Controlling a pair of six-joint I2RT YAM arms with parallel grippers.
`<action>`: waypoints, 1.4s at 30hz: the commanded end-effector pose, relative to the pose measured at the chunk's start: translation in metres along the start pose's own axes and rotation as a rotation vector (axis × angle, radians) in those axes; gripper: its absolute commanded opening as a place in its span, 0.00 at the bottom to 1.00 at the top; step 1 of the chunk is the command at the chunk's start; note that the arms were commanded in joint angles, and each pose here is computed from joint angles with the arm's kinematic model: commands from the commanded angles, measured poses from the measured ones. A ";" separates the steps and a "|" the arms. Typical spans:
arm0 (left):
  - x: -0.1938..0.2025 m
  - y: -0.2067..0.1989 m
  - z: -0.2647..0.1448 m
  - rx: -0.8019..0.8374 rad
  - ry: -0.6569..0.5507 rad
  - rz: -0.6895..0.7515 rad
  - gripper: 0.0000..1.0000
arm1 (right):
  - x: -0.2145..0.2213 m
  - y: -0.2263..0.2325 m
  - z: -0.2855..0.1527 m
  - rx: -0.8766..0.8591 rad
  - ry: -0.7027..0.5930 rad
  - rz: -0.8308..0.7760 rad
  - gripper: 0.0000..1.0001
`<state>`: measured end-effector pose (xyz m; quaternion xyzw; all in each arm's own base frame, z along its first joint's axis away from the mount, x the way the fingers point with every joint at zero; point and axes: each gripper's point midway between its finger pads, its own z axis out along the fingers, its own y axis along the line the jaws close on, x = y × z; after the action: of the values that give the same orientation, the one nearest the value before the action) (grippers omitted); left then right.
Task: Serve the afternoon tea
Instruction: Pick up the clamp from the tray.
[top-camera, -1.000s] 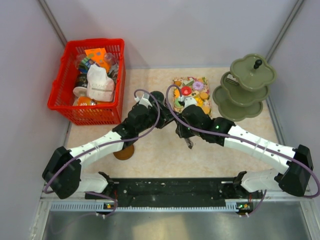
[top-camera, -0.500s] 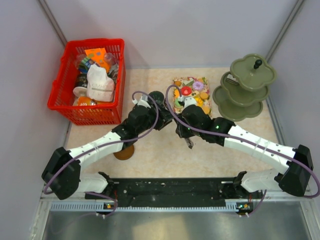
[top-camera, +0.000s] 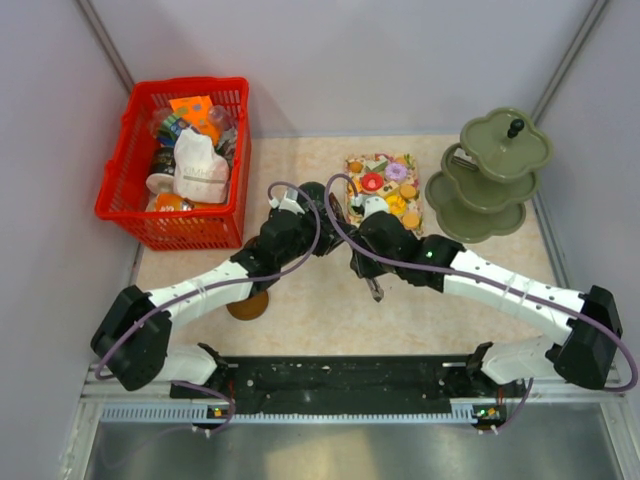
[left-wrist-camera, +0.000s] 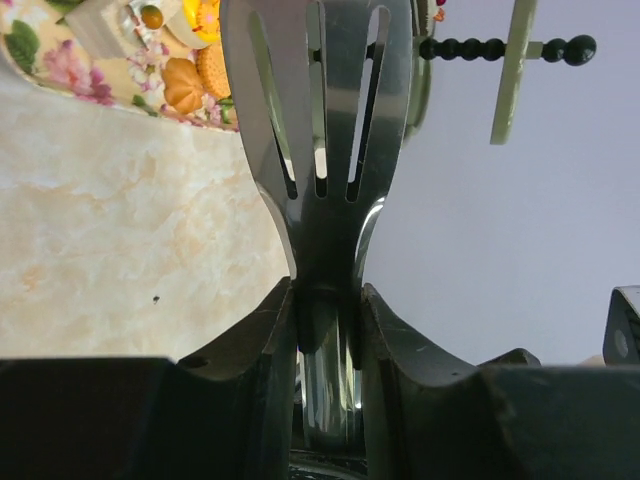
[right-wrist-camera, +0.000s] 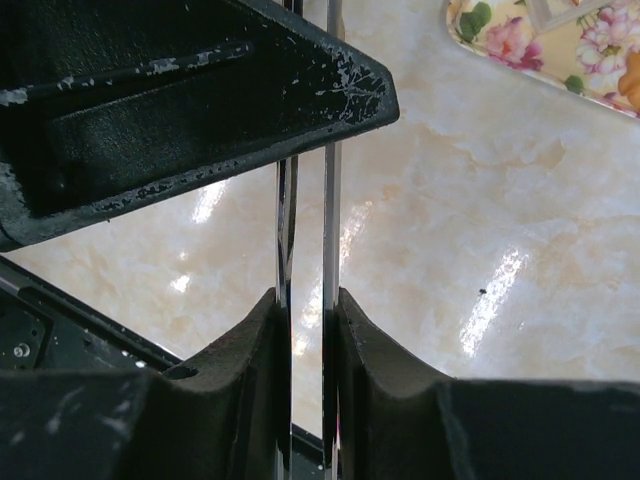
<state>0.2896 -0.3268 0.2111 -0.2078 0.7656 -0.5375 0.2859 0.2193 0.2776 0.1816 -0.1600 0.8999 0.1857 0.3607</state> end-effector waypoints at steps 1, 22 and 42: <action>-0.007 -0.025 -0.004 0.099 -0.029 0.022 0.16 | -0.024 0.021 -0.007 -0.058 -0.048 -0.007 0.21; -0.002 -0.028 -0.008 0.182 -0.012 -0.114 0.00 | -0.030 0.020 0.004 0.049 0.050 -0.017 0.31; -0.025 -0.021 -0.023 0.052 -0.112 0.055 0.47 | -0.029 0.015 0.005 0.086 0.097 -0.053 0.02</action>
<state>0.2872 -0.3189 0.2083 -0.2404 0.7413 -0.5608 0.2796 0.2311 0.2868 0.1771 -0.1748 0.9292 0.1109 0.3061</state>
